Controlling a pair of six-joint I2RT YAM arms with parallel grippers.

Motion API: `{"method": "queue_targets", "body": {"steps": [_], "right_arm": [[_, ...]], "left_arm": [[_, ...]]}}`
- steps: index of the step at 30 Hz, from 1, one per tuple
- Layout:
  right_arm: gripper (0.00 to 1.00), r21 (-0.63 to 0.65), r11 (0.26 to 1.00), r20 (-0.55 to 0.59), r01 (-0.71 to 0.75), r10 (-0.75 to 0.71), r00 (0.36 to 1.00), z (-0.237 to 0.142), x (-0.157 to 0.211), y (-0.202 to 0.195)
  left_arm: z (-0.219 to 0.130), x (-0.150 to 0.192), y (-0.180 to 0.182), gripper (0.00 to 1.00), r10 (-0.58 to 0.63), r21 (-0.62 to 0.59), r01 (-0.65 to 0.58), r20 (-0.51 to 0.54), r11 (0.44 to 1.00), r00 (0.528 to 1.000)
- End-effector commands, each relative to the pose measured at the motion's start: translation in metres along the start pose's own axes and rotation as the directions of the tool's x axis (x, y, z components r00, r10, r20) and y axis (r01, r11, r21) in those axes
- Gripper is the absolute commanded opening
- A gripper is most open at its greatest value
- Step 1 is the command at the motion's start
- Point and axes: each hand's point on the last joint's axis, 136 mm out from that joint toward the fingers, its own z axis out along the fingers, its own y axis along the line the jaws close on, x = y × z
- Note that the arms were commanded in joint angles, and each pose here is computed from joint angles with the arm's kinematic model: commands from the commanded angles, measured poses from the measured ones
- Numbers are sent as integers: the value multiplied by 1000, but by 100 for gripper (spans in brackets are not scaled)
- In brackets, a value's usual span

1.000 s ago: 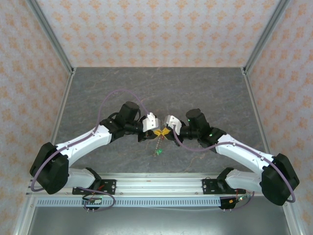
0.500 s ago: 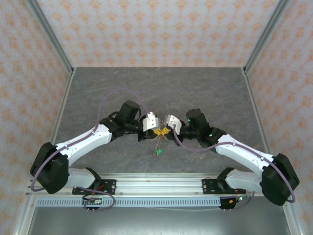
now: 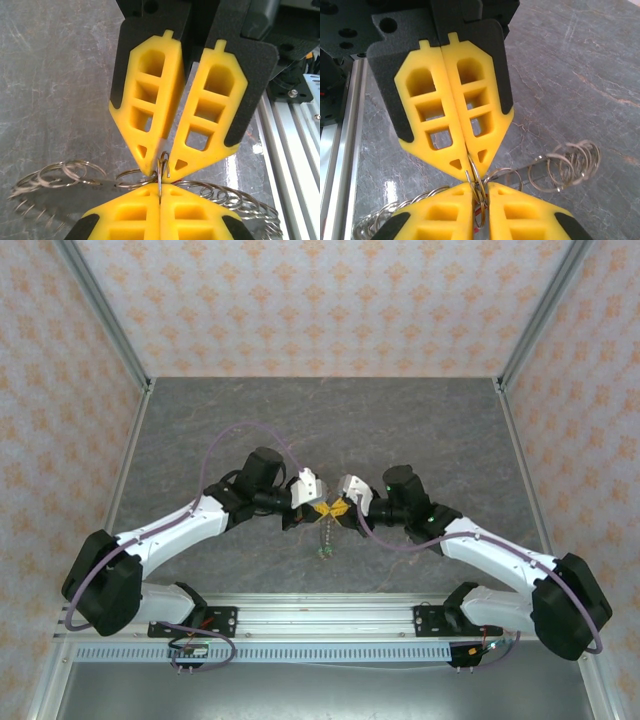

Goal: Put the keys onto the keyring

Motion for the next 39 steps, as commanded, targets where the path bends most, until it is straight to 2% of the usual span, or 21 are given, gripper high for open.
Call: {"method": "queue_targets", "body": {"steps": [1,10,14,17,18,19,22,26,34,39], "right_arm": [[14,-9,1000,103,-19,20,994,-2,-16,-1],[14,5,999,151,-47,46,987,-6,-16,-8],[5,19,998,151,-57,53,987,-8,-13,-12],[0,3,999,134,-49,48,990,-8,-16,-10],[0,-4,999,125,-44,44,991,-8,-16,-9],[0,-8,999,118,-37,38,992,-8,-19,-9],[0,-10,1000,108,-14,15,994,-10,-24,-8],[0,-32,999,57,1,1,998,-11,-25,-6],[0,-42,999,-22,30,-31,999,-11,-23,-3],[0,-51,997,-146,58,-65,987,-10,-18,4]], "left_arm": [[-4,-34,-8,0,34,61,-44,152,997,988],[-7,-41,-13,0,20,98,-42,217,994,976],[-7,-40,-10,0,15,82,-33,214,996,977],[-7,-32,-6,0,27,50,-35,165,998,986],[-7,-30,-5,2,34,36,-40,145,999,989],[-7,-27,-3,9,42,16,-45,126,999,991],[-8,-23,1,14,65,-21,-64,87,998,994],[-3,-14,-5,15,87,1,-87,6,996,996],[1,-10,-1,15,110,-16,-111,-55,994,992],[0,-9,1,14,116,-27,-119,-76,993,990]]}}
